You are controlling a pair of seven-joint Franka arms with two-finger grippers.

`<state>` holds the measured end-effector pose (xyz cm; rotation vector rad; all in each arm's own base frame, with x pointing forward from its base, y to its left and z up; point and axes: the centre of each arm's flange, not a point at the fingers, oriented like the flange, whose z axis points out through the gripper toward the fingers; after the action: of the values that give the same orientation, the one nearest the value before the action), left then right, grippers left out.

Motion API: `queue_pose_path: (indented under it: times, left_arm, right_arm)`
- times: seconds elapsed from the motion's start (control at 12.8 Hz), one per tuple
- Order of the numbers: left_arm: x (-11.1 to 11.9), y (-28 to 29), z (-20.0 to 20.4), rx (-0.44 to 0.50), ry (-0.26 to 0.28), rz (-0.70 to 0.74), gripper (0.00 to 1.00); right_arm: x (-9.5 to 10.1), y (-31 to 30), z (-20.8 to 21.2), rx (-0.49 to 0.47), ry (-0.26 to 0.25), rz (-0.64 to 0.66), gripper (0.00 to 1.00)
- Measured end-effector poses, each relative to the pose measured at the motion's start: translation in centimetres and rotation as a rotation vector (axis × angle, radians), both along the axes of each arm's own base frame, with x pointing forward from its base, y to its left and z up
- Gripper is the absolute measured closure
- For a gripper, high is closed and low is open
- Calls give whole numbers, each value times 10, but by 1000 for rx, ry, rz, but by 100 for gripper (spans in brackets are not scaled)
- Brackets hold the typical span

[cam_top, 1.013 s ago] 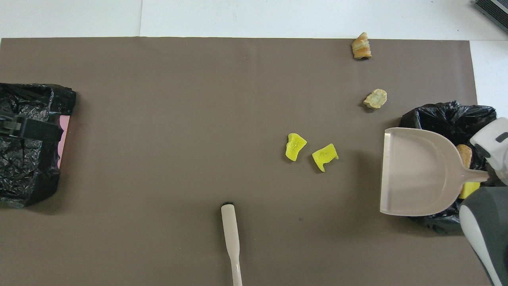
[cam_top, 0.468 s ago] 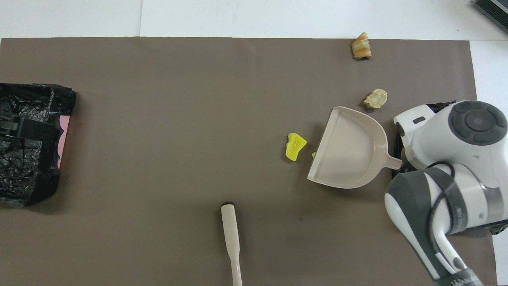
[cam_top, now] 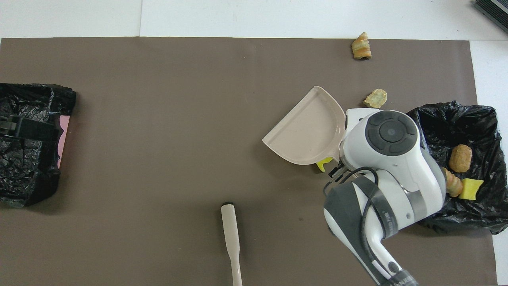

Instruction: Sweep and dump trash in bin

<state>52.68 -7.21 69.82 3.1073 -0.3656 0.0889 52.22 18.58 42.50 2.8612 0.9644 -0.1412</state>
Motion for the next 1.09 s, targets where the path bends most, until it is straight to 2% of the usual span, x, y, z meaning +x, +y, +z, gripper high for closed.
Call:
queue_pose_path:
  times: [0.39,0.7,0.86,1.09]
  left_arm:
    - [0,0,0,0,0,0,0]
    - [0,0,0,0,0,0,0]
    - [0,0,0,0,0,0,0]
    - [0,0,0,0,1,0,0]
  right_arm:
    - [19,90,-8,128,15,-324,69]
    - [46,154,-35,148,27,-562,69]
    - [49,201,-57,141,28,-667,69]
    - [50,242,-76,143,27,-714,67]
